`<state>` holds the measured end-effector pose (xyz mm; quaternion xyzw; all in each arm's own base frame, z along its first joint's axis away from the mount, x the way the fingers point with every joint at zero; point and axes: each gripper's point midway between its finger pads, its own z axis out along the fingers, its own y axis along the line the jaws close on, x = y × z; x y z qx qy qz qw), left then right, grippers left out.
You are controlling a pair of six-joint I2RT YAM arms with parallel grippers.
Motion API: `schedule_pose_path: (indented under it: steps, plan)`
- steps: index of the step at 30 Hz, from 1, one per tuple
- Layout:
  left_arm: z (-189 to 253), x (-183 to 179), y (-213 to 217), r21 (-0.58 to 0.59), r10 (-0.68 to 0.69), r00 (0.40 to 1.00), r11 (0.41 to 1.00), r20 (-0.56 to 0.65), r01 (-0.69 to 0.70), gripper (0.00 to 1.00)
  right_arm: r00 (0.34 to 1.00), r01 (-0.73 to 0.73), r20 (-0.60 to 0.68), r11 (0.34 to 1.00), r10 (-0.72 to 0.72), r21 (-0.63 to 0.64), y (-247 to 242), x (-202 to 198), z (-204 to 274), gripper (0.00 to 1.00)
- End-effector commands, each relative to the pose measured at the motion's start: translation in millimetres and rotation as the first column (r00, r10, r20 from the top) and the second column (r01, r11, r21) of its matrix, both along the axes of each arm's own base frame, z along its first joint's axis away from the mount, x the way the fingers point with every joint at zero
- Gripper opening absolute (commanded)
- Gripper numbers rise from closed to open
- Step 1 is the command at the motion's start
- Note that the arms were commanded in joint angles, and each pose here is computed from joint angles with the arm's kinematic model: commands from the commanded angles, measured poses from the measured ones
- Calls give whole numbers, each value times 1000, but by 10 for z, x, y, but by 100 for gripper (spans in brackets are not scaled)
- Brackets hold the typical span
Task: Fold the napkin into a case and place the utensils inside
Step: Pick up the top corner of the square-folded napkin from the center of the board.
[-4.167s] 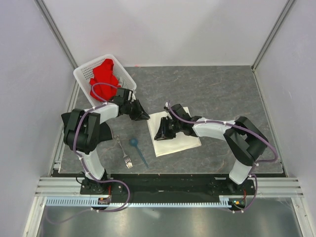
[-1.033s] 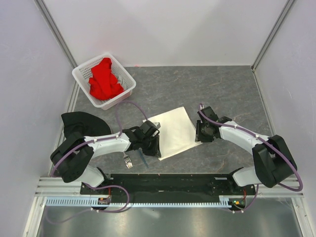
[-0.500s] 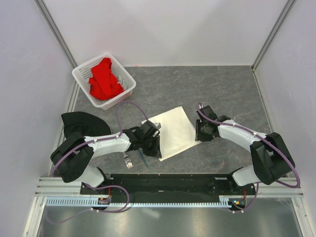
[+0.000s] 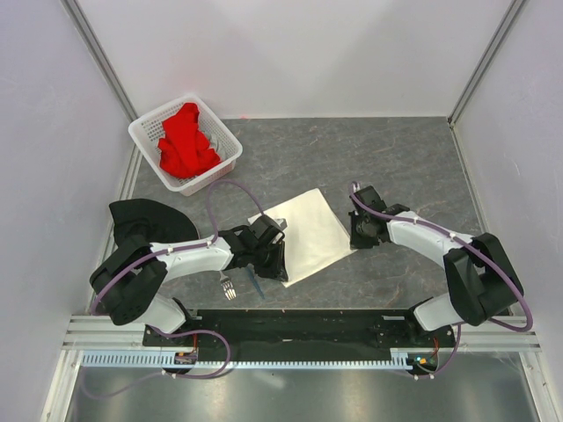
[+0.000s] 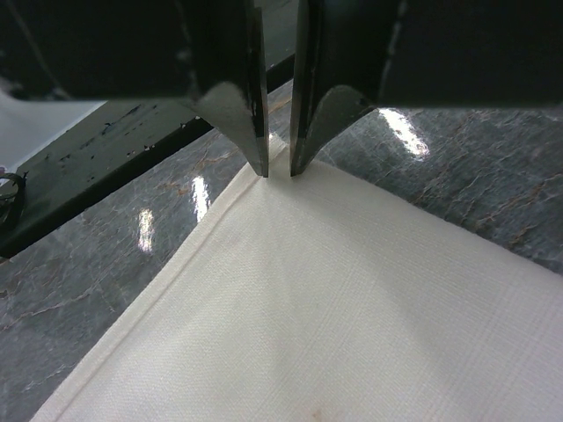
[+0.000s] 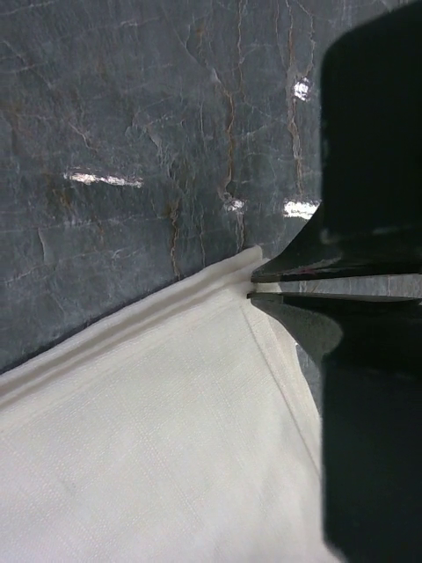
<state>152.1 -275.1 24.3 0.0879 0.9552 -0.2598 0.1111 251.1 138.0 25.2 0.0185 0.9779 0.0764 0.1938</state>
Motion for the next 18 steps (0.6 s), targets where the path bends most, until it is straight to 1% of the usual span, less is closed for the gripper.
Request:
schedule_pose_path:
  steps: [1,3,4,9,12,18]
  plan:
    - [108,47,-90,-42,16,1000,999,22,-15,22,998,-25,52,999,24,23,94,182,128,9]
    - [112,53,-82,-40,19,1000,999,24,-18,22,998,-32,56,999,31,29,110,193,151,4]
    - [138,54,-90,-46,18,999,999,29,-16,22,998,-35,62,999,33,34,120,202,181,0]
    - [271,114,-113,-58,28,998,998,55,-25,23,994,-48,104,998,43,50,140,247,370,0]
    - [345,139,-147,-72,30,998,997,64,-25,23,991,-71,116,993,60,92,225,250,473,0]
    - [437,210,-206,-92,40,996,995,74,-33,24,989,-108,116,980,89,169,397,273,524,0]
